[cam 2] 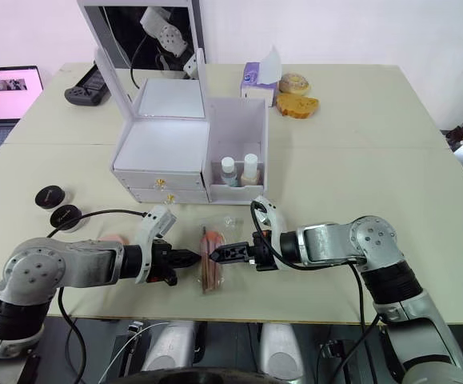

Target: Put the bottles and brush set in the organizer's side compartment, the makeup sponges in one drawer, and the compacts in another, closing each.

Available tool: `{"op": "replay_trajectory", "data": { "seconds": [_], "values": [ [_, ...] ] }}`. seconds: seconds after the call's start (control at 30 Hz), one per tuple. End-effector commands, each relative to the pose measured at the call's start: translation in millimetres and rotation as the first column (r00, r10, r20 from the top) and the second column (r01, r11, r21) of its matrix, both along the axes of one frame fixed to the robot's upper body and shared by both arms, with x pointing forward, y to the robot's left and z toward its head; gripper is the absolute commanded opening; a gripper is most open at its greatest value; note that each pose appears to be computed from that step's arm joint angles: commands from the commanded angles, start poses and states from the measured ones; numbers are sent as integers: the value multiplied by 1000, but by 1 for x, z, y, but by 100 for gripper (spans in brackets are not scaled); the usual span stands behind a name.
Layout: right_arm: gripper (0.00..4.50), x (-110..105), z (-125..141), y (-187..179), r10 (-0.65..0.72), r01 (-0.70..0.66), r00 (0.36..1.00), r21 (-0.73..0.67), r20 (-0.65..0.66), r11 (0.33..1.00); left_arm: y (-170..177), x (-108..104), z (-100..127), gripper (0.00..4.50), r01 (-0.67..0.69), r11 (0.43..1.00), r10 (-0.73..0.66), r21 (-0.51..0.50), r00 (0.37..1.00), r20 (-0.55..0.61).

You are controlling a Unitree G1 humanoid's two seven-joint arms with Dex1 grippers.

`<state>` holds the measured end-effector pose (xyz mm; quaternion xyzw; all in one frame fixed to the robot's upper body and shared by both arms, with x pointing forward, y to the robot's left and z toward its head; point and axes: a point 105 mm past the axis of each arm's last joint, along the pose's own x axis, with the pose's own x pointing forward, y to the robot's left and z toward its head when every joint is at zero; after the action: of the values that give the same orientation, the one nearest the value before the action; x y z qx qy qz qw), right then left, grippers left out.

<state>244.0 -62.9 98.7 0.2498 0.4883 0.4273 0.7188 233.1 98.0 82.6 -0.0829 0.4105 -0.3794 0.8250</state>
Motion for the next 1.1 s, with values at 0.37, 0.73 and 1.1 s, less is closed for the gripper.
{"op": "replay_trajectory", "data": {
  "seconds": [0.37, 0.73, 1.1],
  "values": [
    [450, -3, -17, 27, 15, -14, 998, 14, -58, 1000, -5, -13, -8, 7, 20, 1000, -20, 0, 999, -47],
    [321, -6, -21, 33, 40, -37, 997, 35, -74, 999, -9, -9, -7, 0, 9, 999, -11, -43, 999, -45],
    [23, -2, -18, 23, 36, -33, 998, 46, -57, 998, -5, -7, 1, 0, 14, 998, -14, -55, 1000, -2]
  ]
}}
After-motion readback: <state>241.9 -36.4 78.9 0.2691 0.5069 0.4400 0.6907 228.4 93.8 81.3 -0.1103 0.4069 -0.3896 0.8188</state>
